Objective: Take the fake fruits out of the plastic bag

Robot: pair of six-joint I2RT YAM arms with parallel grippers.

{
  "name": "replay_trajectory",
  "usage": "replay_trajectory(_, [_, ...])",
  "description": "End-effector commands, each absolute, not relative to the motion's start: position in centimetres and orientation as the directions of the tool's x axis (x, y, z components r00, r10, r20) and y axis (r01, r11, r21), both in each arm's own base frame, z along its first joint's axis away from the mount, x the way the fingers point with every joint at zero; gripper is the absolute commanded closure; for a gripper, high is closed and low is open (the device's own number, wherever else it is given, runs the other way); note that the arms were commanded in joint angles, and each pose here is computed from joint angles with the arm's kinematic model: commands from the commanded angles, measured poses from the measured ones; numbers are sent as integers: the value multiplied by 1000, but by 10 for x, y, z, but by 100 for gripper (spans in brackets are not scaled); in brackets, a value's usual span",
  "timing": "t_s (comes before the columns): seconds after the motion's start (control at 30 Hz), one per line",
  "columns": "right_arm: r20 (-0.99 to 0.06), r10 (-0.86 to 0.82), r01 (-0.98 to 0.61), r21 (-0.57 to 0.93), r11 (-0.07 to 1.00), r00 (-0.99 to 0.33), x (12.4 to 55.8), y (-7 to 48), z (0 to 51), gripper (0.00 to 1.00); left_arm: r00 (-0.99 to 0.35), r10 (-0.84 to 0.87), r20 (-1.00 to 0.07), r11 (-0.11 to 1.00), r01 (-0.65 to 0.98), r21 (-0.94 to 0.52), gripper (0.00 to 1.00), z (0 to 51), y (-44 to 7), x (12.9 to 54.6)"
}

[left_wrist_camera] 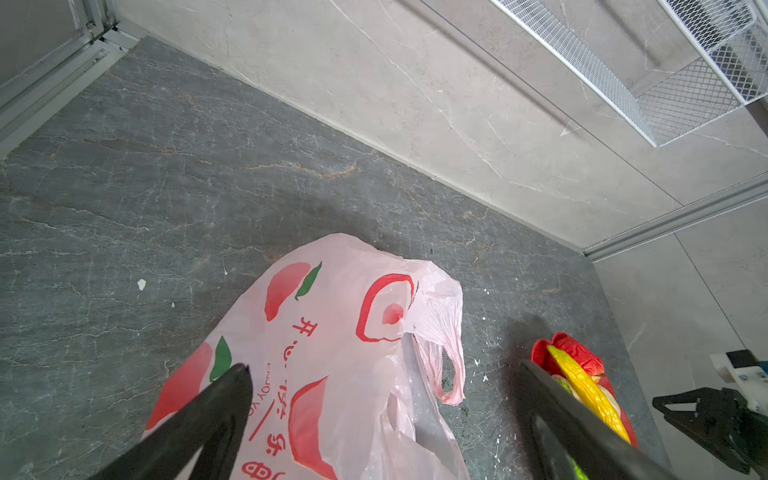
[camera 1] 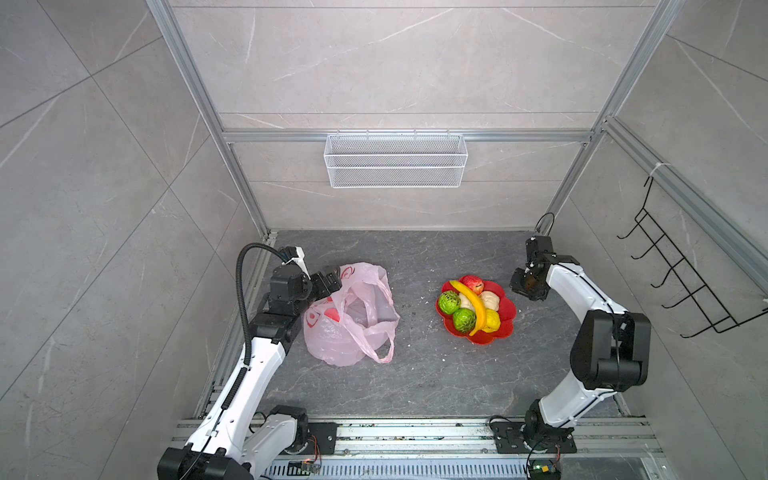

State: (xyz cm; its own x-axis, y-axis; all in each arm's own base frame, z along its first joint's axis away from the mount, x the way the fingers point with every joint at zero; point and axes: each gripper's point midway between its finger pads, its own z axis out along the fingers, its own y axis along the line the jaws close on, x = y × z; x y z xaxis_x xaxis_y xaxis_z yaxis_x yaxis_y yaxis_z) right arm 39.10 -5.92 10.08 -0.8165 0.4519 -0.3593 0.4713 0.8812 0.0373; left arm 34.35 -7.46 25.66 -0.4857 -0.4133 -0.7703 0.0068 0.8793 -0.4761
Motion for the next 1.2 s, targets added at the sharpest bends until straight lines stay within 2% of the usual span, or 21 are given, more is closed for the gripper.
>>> replay_trajectory(0.0, [-381,491,505,70,860,-783,413,-70,99,67,-443,-411,-797,884,19,-467,1,273,-70,343])
replay_trajectory(0.27, [-326,492,505,50,862,-807,429,-73,65,68,-440,-420,-794,885,-3,-466,0,271,-66,338])
replay_trajectory(0.47, [-278,500,500,77,863,-820,427,-64,46,69,-436,-408,-802,898,-34,-438,0,267,-59,335])
replay_trajectory(0.83, [-251,455,441,111,891,-855,422,-20,36,69,-415,-436,-798,899,-168,-403,1,248,-28,335])
replay_trajectory(1.17, [-231,438,421,120,899,-869,415,16,30,69,-421,-458,-783,888,-192,-417,1,237,-22,328])
